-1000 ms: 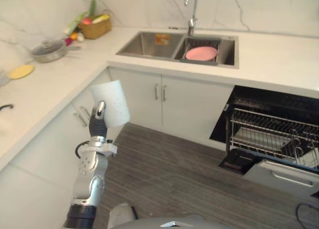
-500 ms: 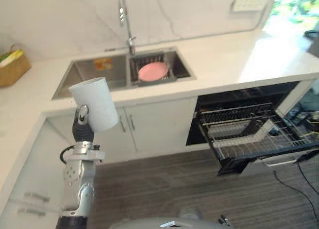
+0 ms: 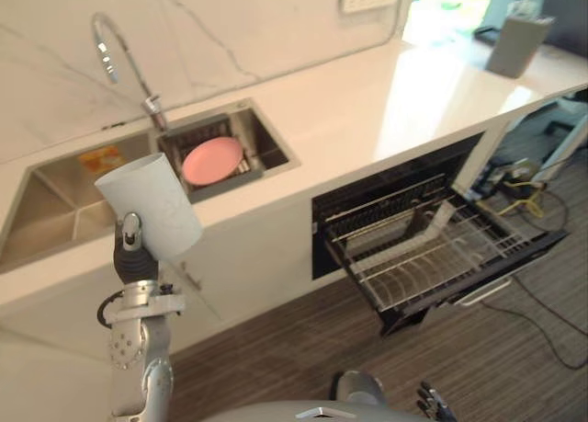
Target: Walk over to the sink, pick up the cup, carry it to the dishwasher, place the cup inside the dishwasher, then close the dishwasher door
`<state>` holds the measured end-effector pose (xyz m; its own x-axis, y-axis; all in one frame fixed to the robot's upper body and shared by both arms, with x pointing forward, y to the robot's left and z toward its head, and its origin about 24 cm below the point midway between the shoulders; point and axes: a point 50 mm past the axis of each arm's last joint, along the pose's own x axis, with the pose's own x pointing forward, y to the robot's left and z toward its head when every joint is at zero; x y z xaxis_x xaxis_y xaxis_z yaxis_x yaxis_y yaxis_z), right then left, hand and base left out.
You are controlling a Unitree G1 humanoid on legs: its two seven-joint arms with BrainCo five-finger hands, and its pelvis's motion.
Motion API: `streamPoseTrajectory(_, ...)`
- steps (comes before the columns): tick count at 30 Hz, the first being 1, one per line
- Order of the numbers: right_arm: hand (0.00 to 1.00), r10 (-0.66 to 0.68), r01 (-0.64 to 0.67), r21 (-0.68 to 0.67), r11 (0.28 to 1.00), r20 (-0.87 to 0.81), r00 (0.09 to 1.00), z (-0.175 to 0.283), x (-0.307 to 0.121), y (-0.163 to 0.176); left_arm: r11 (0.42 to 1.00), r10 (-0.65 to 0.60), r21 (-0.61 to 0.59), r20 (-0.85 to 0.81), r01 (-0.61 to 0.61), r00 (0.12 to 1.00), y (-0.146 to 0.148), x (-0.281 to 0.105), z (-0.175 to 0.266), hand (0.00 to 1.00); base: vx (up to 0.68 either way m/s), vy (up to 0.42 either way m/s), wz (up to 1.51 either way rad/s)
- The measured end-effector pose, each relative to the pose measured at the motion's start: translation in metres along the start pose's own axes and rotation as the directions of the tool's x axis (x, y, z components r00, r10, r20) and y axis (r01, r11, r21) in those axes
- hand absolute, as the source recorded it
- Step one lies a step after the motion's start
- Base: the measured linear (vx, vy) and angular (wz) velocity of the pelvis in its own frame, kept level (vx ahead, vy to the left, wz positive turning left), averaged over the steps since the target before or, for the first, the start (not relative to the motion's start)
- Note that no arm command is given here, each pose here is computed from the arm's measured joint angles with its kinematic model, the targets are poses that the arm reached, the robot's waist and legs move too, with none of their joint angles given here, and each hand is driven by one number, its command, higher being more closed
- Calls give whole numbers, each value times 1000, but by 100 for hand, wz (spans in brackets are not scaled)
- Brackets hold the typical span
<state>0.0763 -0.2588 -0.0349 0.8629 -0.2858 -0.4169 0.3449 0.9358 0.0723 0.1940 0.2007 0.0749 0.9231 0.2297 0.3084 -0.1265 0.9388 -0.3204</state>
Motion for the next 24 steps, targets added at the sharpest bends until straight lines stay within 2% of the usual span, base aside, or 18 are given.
streamPoseTrajectory(2, 0, 88, -113, 34, 993, 418, 904, 77, 31, 27, 1000, -2, 11, 3, 2, 1000, -2, 3, -1, 100, 116, -32, -57)
streamPoseTrajectory(5, 0, 131, -193, 42, 980, 592, 795, 115, 44, 41, 1000, 2, 9, 4, -2, 1000, -4, 1, -3, 100, 143, -14, -31)
streamPoseTrajectory(9, 0, 166, -253, 59, 966, 610, 775, 118, 50, 53, 996, 78, 31, 45, -79, 996, 1, -1, 1, 100, 173, 135, -47)
streamPoseTrajectory(14, 0, 194, -292, 72, 954, 596, 779, 113, 55, 64, 987, 158, -59, 149, -151, 976, 0, 1, 14, 100, 220, 275, -61)
streamPoseTrajectory(19, 0, 226, -408, 128, 904, 667, 710, 132, 62, 87, 986, 148, -111, 235, -124, 961, -12, 22, 25, 100, 151, 128, -4)
streamPoseTrajectory(24, 0, 284, -500, 136, 856, 683, 672, 142, 66, 102, 988, 98, -134, 197, -73, 975, -31, 29, 14, 100, 42, 5, -7)
